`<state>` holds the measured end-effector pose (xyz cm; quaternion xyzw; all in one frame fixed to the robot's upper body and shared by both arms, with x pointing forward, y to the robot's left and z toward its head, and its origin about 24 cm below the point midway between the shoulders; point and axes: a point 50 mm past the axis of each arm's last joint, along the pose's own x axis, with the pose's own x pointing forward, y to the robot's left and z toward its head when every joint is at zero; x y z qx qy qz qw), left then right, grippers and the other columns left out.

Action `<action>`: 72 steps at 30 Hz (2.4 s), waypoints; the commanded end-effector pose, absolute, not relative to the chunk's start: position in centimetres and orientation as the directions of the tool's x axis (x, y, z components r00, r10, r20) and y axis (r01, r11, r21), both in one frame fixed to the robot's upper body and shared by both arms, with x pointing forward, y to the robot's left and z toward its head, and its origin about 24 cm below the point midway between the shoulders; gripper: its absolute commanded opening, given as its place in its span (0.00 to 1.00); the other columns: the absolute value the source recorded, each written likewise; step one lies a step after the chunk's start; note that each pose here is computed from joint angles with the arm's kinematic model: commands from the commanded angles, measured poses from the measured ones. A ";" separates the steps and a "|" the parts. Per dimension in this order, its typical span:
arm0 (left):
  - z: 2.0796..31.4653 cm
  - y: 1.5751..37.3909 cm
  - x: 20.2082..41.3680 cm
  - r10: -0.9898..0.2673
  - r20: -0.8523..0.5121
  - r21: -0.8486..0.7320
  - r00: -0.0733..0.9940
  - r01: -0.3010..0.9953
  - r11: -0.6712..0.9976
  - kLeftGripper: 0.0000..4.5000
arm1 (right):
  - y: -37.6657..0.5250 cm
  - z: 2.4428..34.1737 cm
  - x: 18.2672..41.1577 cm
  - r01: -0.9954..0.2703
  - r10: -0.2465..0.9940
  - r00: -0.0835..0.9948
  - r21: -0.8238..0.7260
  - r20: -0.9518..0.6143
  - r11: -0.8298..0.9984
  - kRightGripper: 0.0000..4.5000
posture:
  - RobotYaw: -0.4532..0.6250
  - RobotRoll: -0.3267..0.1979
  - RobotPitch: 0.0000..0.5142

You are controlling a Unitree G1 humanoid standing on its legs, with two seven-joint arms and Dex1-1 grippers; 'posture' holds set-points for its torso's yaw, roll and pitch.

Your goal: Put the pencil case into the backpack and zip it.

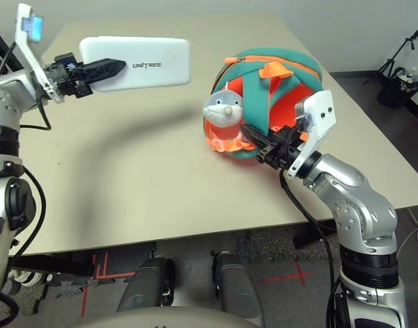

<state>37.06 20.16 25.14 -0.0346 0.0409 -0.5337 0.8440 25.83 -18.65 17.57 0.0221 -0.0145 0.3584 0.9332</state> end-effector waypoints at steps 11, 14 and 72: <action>26.7 17.2 38.6 -0.944 -0.095 0.061 0.316 0.948 0.311 0.29 | -17.4 19.3 24.8 -0.772 0.770 0.635 0.011 0.067 0.636 0.03 | 0.46 0.62 0.18; 26.8 17.0 38.6 -0.951 -0.096 0.056 0.294 0.955 0.290 0.29 | -17.5 20.1 24.5 -0.787 0.785 0.615 -0.005 0.070 0.617 0.03 | 0.45 0.62 0.18; 23.4 14.1 36.7 -0.956 -0.126 0.095 0.264 0.963 0.254 1.00 | -18.3 19.6 24.2 -0.858 0.857 0.511 0.017 -0.064 0.513 0.03 | 0.47 0.62 0.18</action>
